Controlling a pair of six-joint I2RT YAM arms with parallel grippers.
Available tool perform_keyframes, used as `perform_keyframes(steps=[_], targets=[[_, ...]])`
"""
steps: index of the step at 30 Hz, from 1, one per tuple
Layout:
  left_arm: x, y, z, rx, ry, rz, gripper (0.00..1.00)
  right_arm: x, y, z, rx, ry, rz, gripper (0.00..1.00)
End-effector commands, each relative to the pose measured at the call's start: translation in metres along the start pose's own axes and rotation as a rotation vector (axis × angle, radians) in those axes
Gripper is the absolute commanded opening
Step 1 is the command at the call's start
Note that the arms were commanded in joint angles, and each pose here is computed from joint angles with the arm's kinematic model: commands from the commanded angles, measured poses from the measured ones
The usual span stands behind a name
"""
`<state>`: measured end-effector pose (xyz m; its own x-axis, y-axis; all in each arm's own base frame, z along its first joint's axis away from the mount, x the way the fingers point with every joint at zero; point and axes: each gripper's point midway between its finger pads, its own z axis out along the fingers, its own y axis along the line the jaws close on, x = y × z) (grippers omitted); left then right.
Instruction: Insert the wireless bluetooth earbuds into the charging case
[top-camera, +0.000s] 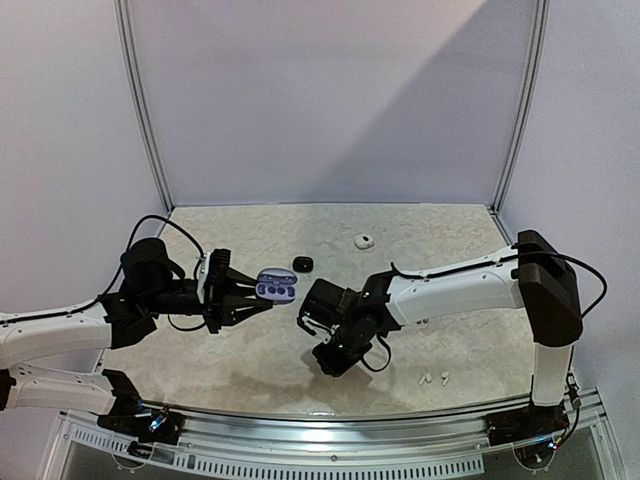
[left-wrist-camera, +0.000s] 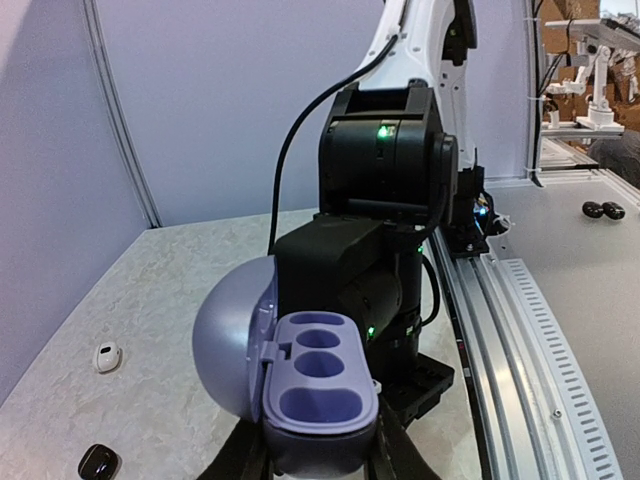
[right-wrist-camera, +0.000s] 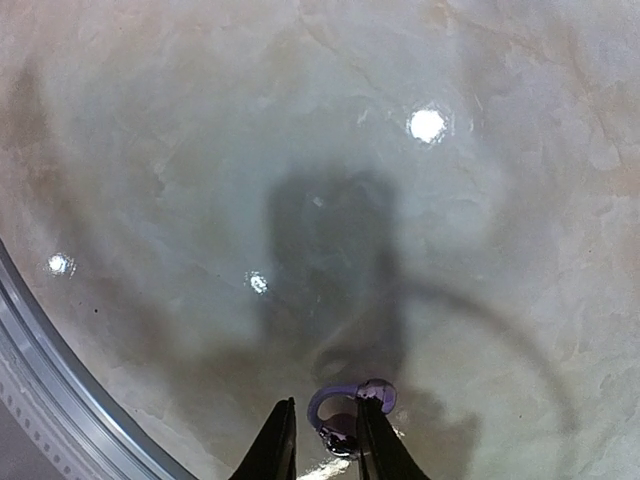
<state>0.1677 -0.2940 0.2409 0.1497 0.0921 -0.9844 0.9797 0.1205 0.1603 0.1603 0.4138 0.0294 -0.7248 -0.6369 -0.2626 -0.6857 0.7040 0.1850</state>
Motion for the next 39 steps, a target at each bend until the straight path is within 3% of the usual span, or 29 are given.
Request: perform_keyframes(steps=[1,19,32,39], targets=[[0.006,-0.001,-0.003,-0.005,0.012,-0.001,0.0,0.007,-0.014,0.005,0.051,0.032,0.016,0.22],[0.007,0.0,-0.002,-0.004,0.015,-0.002,0.0,0.01,-0.03,0.007,0.086,0.05,0.05,0.2],[0.005,0.001,-0.002,-0.004,0.015,0.0,0.0,0.014,-0.033,0.009,0.068,0.053,0.077,0.26],[0.005,0.001,-0.002,-0.003,0.015,0.0,0.0,0.011,-0.034,0.008,0.065,0.039,0.089,0.22]])
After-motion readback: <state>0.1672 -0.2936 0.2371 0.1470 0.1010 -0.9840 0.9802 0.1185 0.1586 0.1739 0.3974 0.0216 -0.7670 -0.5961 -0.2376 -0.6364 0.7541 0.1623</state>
